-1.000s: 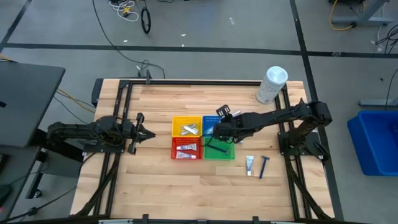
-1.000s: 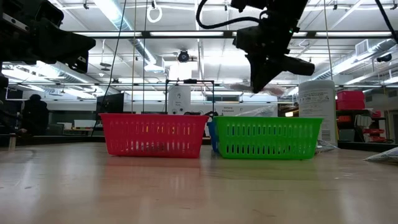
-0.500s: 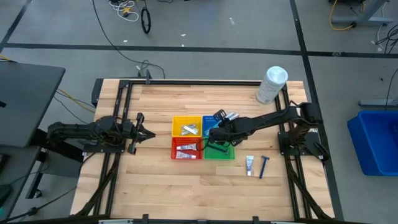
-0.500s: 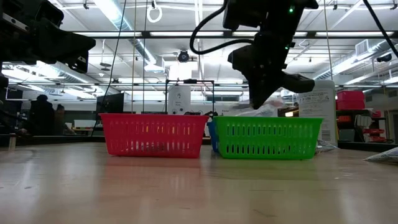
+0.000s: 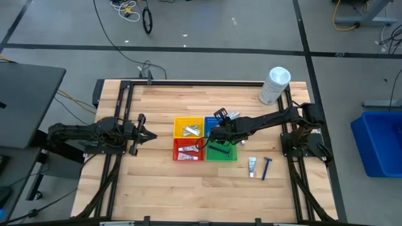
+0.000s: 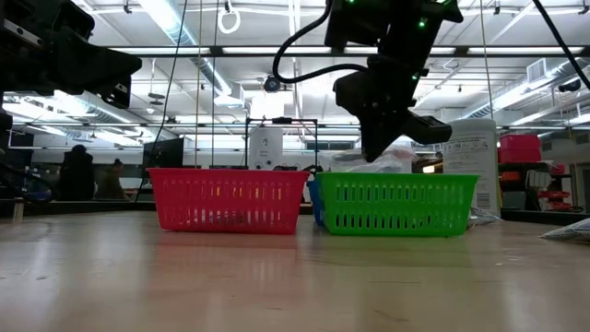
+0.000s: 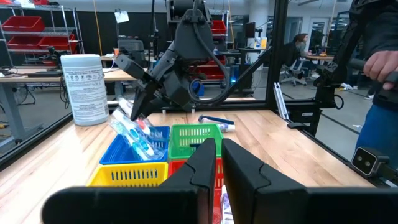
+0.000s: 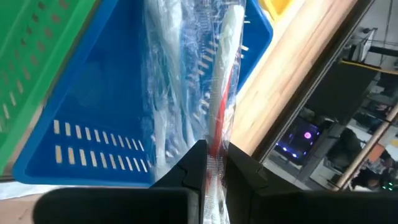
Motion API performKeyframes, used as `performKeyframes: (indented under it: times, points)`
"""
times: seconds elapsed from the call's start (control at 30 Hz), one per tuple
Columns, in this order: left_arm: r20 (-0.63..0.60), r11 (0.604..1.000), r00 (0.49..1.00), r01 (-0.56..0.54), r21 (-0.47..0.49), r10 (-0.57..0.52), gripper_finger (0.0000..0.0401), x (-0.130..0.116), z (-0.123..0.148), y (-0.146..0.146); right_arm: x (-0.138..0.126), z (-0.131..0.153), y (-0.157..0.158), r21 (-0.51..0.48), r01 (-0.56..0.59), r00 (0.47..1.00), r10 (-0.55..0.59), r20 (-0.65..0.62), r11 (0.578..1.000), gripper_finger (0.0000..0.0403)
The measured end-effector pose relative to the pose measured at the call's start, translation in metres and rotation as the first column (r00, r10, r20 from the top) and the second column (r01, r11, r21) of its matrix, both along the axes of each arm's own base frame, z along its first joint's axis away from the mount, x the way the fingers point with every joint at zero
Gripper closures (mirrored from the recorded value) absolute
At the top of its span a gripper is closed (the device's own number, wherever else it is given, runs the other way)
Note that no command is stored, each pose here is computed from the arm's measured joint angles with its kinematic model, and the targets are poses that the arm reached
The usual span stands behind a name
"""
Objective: Pick & Place Travel size toiletries
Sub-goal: Put the red toothbrush into the blue bin
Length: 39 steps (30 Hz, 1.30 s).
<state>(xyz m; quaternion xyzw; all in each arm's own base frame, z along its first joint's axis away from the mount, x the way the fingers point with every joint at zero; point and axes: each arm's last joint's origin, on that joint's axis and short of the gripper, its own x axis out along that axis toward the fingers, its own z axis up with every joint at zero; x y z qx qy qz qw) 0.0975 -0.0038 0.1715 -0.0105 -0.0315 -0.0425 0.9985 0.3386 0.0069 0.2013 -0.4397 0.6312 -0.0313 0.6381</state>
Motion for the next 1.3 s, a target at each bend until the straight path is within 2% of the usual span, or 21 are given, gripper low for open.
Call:
performKeyframes:
  times: [0.73,0.97,1.3]
  points:
    - [0.000,1.000,1.000,0.000,0.000,0.000,0.0369,0.0000,-0.0001,0.0000,0.0023,0.0003,0.0021,0.012,-0.007,1.000,0.007,0.026,1.000,0.0357]
    - [0.000,1.000,1.000,0.000,0.000,0.000,0.0369,0.0000,0.0000,0.0000,0.0015,-0.0007,0.0032,0.060,-0.018,1.000,0.017,0.012,0.998,0.0308]
    - [0.000,1.000,1.000,0.000,0.000,0.000,0.0369,0.0000,0.0000,0.0000,0.0015,-0.0006,0.0017,0.057,-0.006,1.000,0.005,0.017,0.998,0.0230]
